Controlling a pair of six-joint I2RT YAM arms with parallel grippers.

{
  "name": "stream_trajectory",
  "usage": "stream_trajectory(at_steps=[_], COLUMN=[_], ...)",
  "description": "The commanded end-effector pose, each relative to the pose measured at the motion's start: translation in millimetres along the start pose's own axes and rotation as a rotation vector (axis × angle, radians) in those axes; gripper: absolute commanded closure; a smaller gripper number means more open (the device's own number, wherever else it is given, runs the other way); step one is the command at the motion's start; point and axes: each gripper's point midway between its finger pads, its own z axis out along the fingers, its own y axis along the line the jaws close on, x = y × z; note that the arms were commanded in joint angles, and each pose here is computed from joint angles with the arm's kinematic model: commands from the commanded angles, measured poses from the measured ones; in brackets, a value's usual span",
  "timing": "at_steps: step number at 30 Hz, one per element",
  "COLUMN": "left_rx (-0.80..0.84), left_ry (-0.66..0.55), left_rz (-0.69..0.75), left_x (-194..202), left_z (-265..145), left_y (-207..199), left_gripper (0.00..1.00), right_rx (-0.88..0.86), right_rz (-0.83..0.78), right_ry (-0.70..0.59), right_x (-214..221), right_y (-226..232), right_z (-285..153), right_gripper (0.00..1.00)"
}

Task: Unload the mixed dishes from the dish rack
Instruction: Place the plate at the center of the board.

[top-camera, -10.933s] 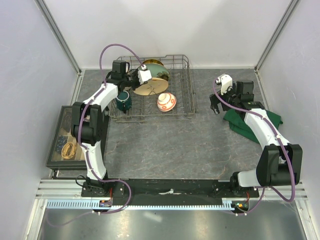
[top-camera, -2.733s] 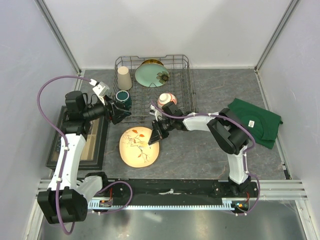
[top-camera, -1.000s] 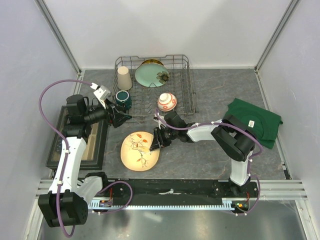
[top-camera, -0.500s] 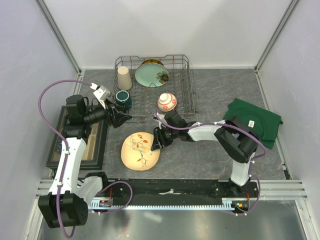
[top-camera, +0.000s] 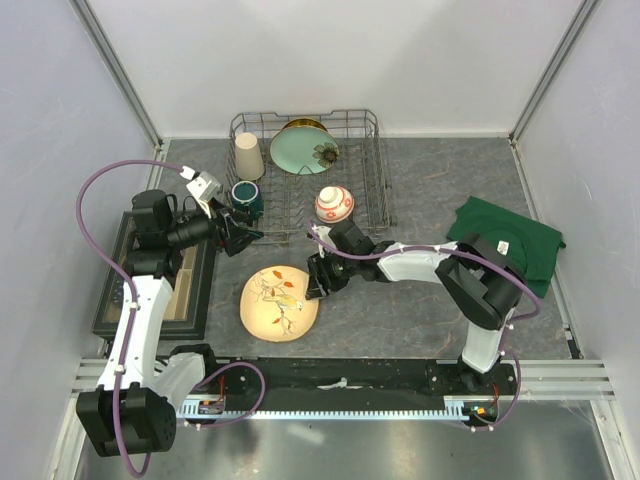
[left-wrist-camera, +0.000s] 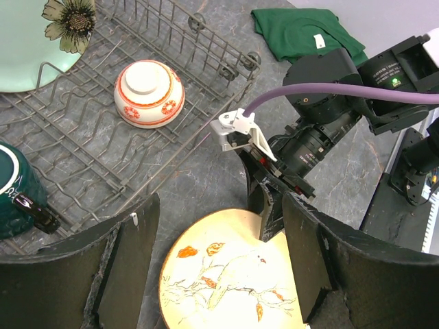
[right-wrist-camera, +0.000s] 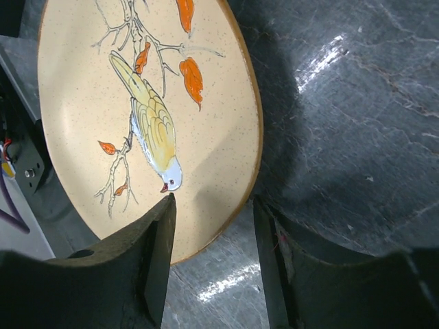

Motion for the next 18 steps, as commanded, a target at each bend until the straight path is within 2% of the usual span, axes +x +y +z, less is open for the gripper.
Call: stream_trajectory(at_steps=[1, 9, 15, 18], left_rx=[0.015, 0.018, 0.020, 0.020], left_ry=[-0.021, -0.029, -0.037, -0.035], left_rz=[0.056, 0.068, 0.084, 0.091], left_x=[-5.4, -9.6, -14.0, -16.5], left_z=[-2.2, -2.9, -1.6, 0.1], left_y=[-2.9, -4.9, -2.6, 0.9], left_gripper=[0.21, 0.21, 0.21, 0.20], right_rx=[0.028, 0.052, 0.047, 0.053], right_rz=[-0.086, -0.160, -0.267, -0.359], right_ry=[-0.055, -0.045, -0.074, -0.121], right_x=[-19.4, -23.0, -44.9, -71.5], right_y=[5.9, 10.5, 25.7, 39.6], right_z=[-11.7, -27.2, -47.1, -63.9], right_gripper=[0.43, 0.43, 0.43, 0.44])
